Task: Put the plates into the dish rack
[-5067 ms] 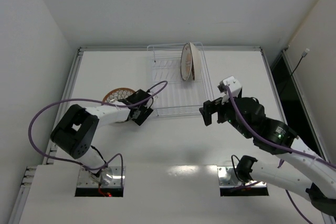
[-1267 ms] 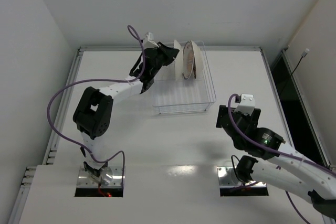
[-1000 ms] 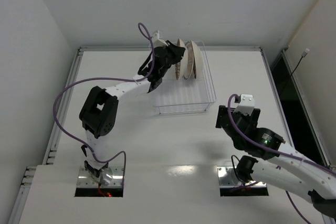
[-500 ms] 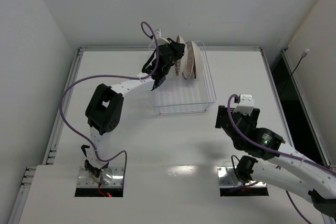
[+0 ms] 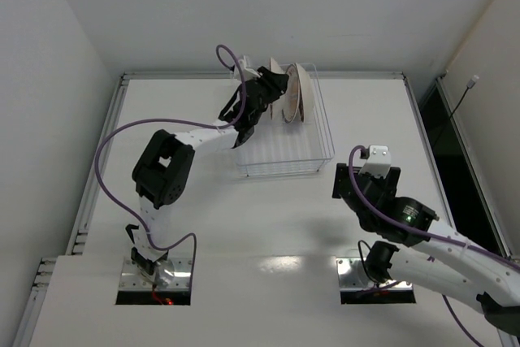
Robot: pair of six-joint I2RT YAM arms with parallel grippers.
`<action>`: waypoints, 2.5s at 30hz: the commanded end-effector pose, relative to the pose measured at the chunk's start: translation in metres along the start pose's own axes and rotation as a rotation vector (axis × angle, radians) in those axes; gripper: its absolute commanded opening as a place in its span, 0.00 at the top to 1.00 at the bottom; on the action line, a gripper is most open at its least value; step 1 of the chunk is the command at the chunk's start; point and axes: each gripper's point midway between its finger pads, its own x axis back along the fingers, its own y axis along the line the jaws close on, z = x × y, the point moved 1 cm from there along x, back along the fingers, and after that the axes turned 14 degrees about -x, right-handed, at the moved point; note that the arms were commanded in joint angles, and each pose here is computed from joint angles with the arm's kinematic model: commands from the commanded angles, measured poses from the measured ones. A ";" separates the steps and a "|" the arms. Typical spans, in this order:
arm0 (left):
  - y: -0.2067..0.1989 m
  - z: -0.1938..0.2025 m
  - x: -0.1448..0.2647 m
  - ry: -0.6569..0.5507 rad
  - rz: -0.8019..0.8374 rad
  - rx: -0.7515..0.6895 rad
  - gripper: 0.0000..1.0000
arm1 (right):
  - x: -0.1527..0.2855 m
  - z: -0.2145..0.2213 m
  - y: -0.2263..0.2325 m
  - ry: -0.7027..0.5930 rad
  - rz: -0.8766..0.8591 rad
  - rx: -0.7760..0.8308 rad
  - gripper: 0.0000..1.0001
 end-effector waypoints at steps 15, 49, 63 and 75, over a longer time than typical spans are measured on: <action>-0.021 -0.014 0.016 -0.007 0.098 -0.011 0.54 | -0.001 -0.003 0.008 -0.011 -0.017 -0.012 0.00; -0.003 0.003 -0.007 0.166 0.005 -0.392 0.59 | -0.002 -0.002 0.012 -0.001 -0.019 0.004 0.00; -0.087 -0.062 0.015 0.047 0.178 -0.511 0.00 | -0.004 0.001 0.013 0.006 -0.010 0.019 0.00; -0.117 -0.111 0.058 -0.003 0.255 -0.600 0.00 | -0.004 -0.001 0.013 0.003 0.000 0.017 0.00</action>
